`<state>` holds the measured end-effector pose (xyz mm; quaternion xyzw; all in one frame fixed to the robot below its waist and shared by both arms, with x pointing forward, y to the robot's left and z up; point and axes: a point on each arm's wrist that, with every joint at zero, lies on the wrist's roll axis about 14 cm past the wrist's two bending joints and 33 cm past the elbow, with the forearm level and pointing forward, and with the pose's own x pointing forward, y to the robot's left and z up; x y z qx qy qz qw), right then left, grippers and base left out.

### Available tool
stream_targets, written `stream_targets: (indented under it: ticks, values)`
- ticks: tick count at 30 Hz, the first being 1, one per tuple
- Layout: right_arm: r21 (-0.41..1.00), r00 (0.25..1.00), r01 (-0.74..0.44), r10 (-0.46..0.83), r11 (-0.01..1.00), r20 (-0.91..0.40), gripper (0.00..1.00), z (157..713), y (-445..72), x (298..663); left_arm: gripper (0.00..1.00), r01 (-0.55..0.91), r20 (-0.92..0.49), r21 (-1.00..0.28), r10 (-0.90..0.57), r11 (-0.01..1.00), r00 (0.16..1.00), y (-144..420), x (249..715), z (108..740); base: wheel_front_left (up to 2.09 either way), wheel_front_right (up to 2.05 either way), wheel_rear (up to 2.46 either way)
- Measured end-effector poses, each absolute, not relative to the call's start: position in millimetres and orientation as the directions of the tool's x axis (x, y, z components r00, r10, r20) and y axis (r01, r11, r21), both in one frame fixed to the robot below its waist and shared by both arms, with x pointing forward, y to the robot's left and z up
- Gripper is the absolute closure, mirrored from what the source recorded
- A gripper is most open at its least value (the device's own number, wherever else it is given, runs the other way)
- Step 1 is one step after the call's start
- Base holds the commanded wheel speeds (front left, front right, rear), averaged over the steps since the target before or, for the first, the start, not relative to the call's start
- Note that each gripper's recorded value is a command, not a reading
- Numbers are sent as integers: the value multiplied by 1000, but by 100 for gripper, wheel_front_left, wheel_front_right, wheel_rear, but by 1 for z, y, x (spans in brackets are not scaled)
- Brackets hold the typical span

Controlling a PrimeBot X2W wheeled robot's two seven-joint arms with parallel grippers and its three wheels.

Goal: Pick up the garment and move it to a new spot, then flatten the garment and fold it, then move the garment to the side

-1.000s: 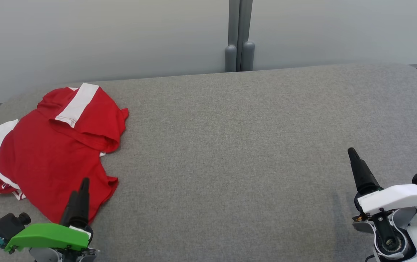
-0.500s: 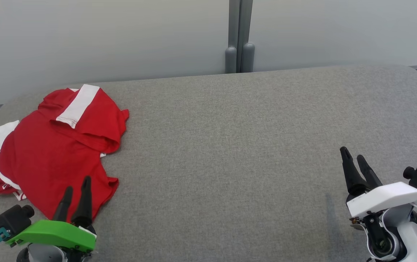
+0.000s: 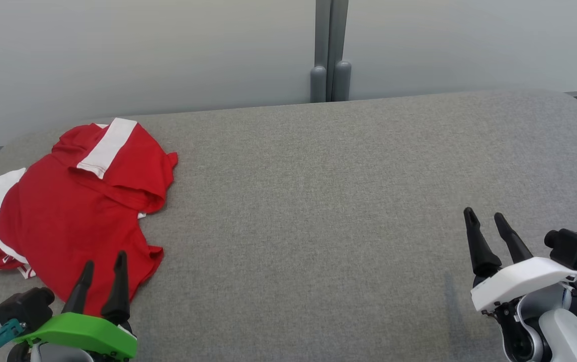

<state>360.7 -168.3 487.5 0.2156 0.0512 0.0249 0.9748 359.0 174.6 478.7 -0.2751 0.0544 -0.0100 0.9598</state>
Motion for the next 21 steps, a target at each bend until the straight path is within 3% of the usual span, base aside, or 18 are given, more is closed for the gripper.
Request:
stream_targets:
  ticks: [21]
  values:
    - [111,994,-101,105,989,-28,0,492,-158,351,0,28,-71,-261,-48,965,996,177,348,476,0,0,0]
